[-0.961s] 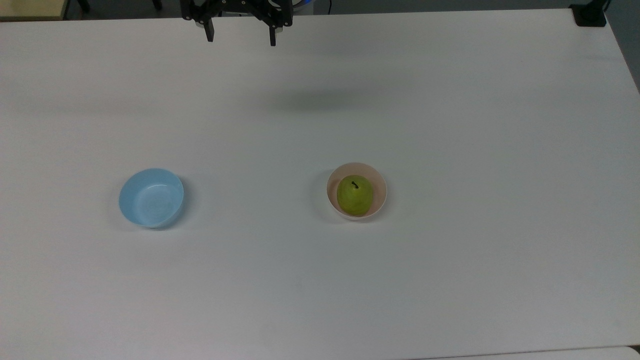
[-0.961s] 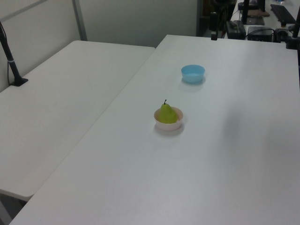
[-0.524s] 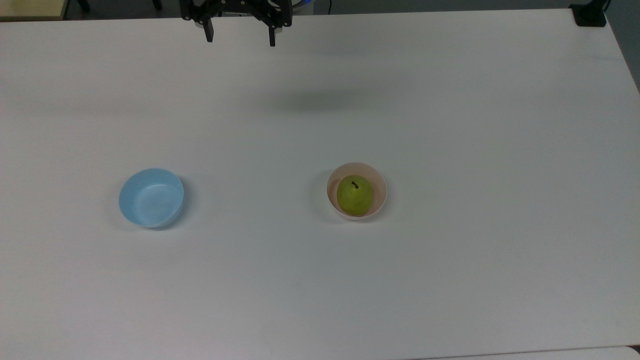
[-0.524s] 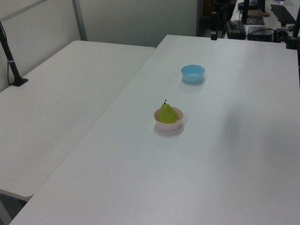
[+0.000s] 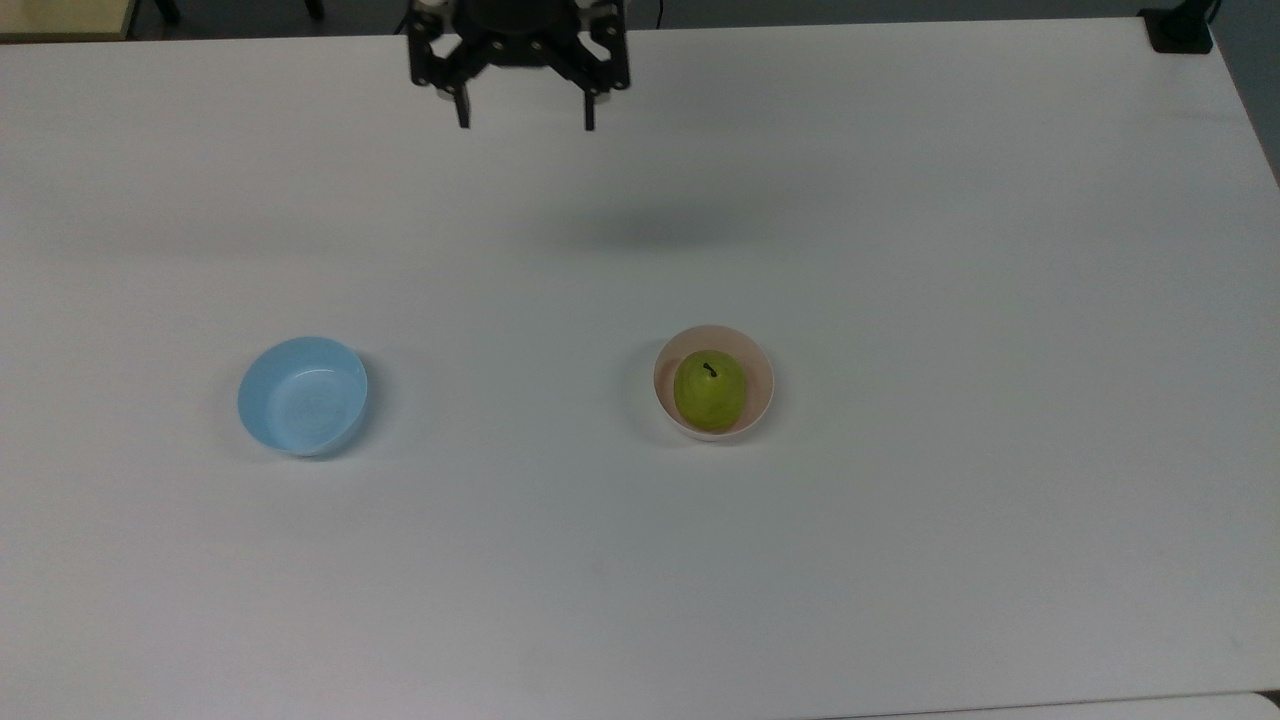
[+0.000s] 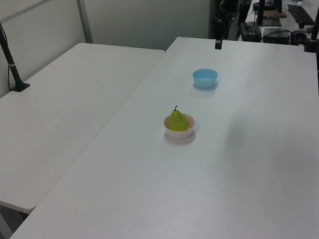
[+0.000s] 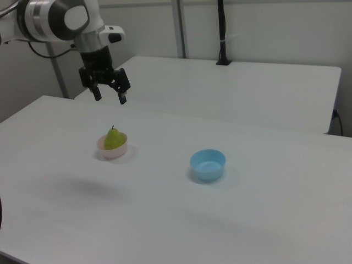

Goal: Pick up a pear from the bowl
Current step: 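Move the open gripper over the green pear in the pink bowl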

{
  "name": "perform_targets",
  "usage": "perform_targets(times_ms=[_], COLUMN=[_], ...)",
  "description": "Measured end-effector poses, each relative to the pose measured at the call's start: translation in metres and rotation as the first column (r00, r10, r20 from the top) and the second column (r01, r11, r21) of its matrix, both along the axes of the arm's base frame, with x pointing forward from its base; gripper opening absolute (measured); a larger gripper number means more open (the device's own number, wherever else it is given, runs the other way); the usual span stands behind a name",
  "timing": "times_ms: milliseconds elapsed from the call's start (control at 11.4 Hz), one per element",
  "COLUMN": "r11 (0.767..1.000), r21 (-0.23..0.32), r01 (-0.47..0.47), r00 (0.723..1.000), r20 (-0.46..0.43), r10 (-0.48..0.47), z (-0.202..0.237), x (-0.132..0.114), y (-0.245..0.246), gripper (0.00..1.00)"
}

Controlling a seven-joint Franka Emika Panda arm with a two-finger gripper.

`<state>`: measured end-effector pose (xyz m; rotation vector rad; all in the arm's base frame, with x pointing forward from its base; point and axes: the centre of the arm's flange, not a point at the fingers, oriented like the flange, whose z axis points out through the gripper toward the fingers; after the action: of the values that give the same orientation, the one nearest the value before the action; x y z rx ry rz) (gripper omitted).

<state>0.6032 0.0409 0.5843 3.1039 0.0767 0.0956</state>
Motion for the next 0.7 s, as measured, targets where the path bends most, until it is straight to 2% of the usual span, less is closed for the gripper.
perform_targets(times_ms=[437, 699], r11=[0.993, 0.993], r21=[-0.001, 0.003], r01=[-0.121, -0.116], r00=[0.993, 0.993], r20=[-0.009, 0.004], r10=[0.121, 0.116], z=[-0.041, -0.072], x=[0.015, 0.025], y=[0.078, 0.115], gripper=[1.0, 1.0])
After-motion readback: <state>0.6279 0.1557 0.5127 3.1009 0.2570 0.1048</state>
